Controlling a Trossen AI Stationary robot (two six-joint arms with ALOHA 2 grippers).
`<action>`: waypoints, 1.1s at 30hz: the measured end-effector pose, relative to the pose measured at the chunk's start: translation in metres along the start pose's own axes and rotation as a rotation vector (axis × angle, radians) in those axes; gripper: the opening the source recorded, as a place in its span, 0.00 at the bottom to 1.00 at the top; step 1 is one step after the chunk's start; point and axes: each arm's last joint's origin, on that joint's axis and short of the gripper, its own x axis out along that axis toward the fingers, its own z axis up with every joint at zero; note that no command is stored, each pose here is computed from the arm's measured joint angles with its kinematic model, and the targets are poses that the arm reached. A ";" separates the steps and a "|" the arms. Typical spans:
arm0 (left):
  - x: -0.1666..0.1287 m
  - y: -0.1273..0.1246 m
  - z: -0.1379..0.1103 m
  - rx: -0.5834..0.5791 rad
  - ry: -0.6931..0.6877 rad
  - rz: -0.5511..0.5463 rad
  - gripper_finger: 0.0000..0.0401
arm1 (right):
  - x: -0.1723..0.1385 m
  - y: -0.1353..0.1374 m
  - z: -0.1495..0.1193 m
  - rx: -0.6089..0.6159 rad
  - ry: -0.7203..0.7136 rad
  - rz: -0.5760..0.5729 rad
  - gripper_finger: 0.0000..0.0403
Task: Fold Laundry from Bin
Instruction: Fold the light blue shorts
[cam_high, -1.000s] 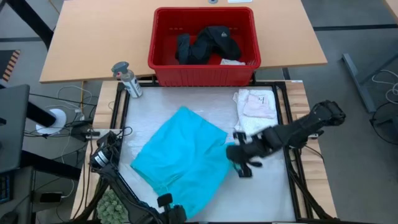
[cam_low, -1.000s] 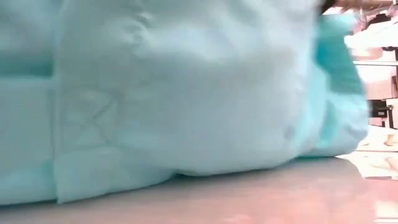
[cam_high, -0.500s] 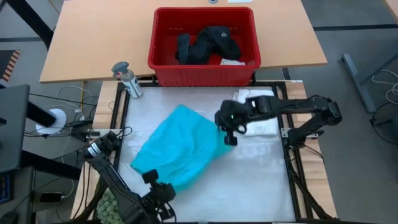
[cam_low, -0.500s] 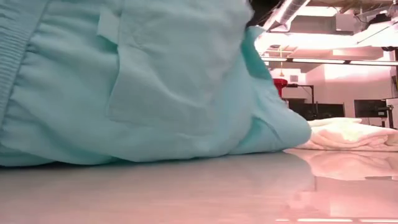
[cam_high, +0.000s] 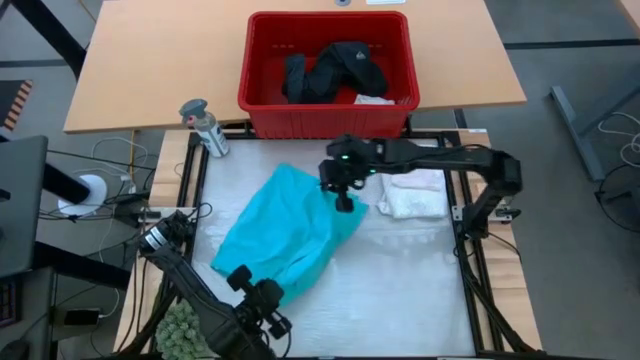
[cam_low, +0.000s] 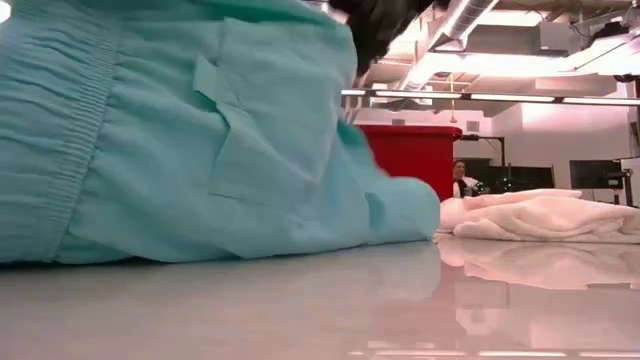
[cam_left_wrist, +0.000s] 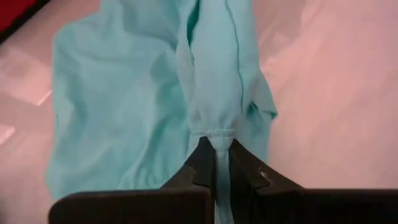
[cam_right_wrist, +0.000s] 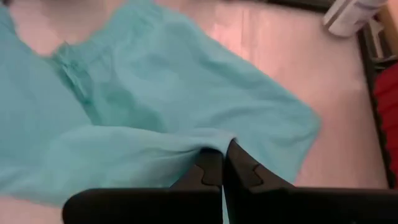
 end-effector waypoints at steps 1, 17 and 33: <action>0.002 0.000 0.002 -0.030 -0.004 0.005 0.00 | 0.009 -0.004 0.000 -0.022 0.014 0.002 0.05; 0.025 0.004 0.016 -0.290 0.020 0.076 0.00 | 0.058 -0.090 0.033 -0.184 -0.063 -0.019 0.05; 0.052 0.011 -0.005 -0.556 0.174 0.242 0.00 | 0.127 -0.119 -0.003 -0.301 -0.107 0.028 0.05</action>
